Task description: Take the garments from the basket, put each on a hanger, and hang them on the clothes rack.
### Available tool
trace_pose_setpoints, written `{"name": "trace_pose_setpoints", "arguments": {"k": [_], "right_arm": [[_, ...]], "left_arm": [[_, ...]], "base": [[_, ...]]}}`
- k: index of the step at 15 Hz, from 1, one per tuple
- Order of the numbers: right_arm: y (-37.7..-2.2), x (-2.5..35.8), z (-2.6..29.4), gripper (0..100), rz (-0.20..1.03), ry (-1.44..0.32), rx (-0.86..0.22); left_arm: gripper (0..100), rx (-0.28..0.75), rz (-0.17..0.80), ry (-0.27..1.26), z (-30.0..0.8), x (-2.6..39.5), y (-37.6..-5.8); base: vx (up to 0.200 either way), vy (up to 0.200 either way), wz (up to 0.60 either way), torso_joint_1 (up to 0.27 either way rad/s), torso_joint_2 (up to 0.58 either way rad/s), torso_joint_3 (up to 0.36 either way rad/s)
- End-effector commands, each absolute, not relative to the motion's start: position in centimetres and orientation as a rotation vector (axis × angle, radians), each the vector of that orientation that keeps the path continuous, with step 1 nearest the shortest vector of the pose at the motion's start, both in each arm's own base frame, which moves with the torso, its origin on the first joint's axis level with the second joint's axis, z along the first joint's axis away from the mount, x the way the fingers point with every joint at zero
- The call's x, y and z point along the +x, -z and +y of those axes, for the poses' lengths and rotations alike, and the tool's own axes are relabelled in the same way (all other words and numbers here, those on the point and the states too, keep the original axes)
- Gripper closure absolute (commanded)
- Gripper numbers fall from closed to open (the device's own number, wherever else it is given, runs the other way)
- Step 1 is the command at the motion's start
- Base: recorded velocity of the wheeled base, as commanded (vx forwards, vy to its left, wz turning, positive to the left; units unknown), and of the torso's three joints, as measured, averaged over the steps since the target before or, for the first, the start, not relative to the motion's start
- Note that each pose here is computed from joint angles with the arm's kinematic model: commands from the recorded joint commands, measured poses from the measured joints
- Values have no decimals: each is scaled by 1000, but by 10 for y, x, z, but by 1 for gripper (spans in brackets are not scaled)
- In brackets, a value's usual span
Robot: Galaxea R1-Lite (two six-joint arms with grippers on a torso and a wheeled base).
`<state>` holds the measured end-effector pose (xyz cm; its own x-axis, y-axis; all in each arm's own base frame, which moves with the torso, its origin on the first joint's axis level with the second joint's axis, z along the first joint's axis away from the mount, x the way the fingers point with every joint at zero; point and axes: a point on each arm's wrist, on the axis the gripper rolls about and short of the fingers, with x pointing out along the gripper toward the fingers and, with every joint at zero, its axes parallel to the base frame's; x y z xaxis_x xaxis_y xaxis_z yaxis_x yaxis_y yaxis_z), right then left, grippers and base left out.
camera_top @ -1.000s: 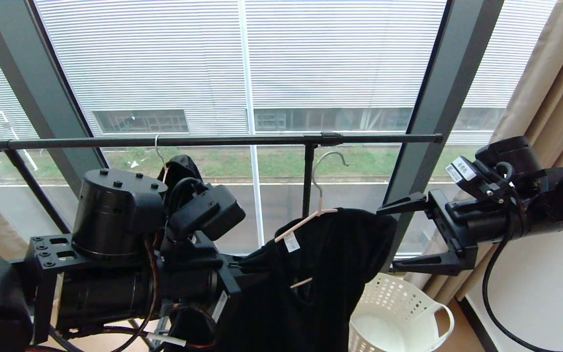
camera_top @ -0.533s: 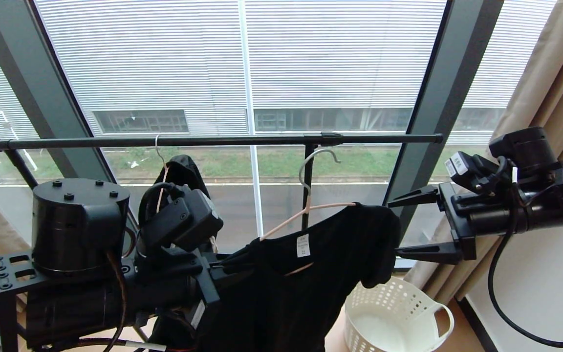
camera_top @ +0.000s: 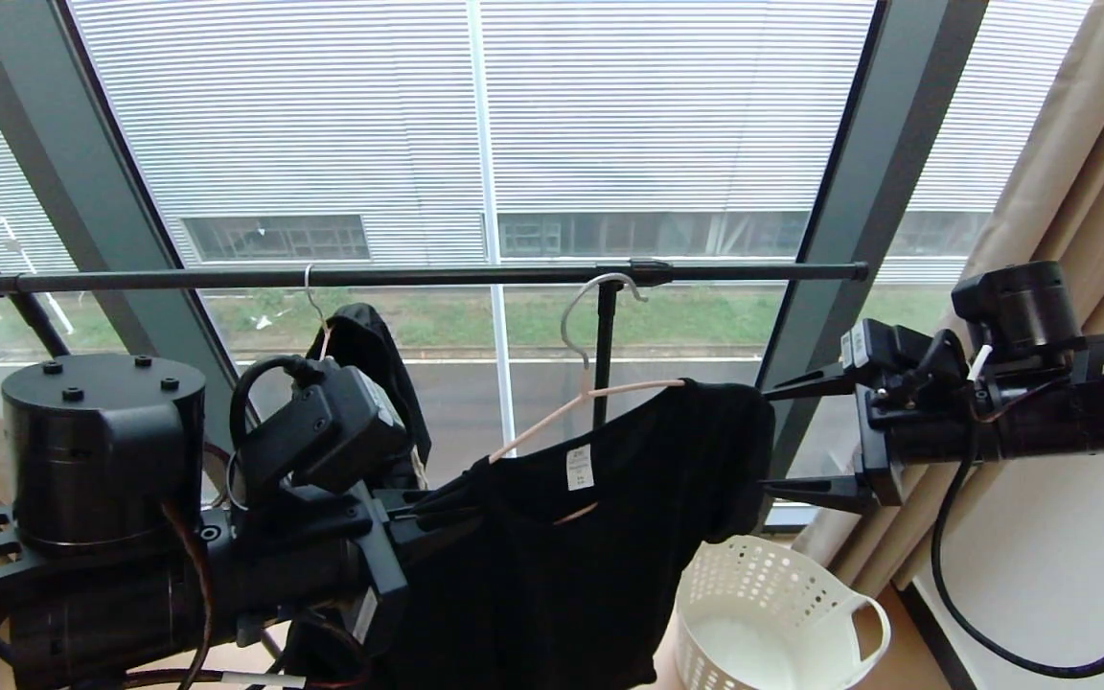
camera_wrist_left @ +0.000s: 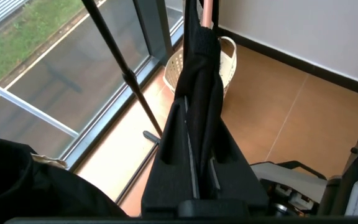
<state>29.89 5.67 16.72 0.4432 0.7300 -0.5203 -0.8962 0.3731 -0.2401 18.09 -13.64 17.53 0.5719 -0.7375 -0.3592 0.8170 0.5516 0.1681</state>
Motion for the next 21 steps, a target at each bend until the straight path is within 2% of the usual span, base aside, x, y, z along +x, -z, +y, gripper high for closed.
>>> {"name": "trace_pose_setpoints", "arguments": {"k": [1, 7, 8, 14, 21], "right_arm": [[-154, 303, 60, 0, 397, -1074, -533], [-137, 309, 73, 0, 472, -1066, -571], [-135, 311, 75, 100, 476, -1070, -570], [-139, 316, 68, 100, 466, -1042, -565], [-143, 322, 54, 100, 433, -988, -566]], "left_arm": [[100, 331, 236, 926, -132, 176, -180], [100, 331, 227, 926, -127, 169, -180], [100, 330, 230, 926, -126, 168, -180], [100, 317, 196, 881, -108, 156, -185], [100, 307, 206, 829, -87, 140, -176]], "base": [[0, 0, 0, 0, 0, 0], [0, 0, 0, 0, 0, 0], [0, 0, 0, 0, 0, 0], [0, 0, 0, 0, 0, 0], [0, 0, 0, 0, 0, 0]]}}
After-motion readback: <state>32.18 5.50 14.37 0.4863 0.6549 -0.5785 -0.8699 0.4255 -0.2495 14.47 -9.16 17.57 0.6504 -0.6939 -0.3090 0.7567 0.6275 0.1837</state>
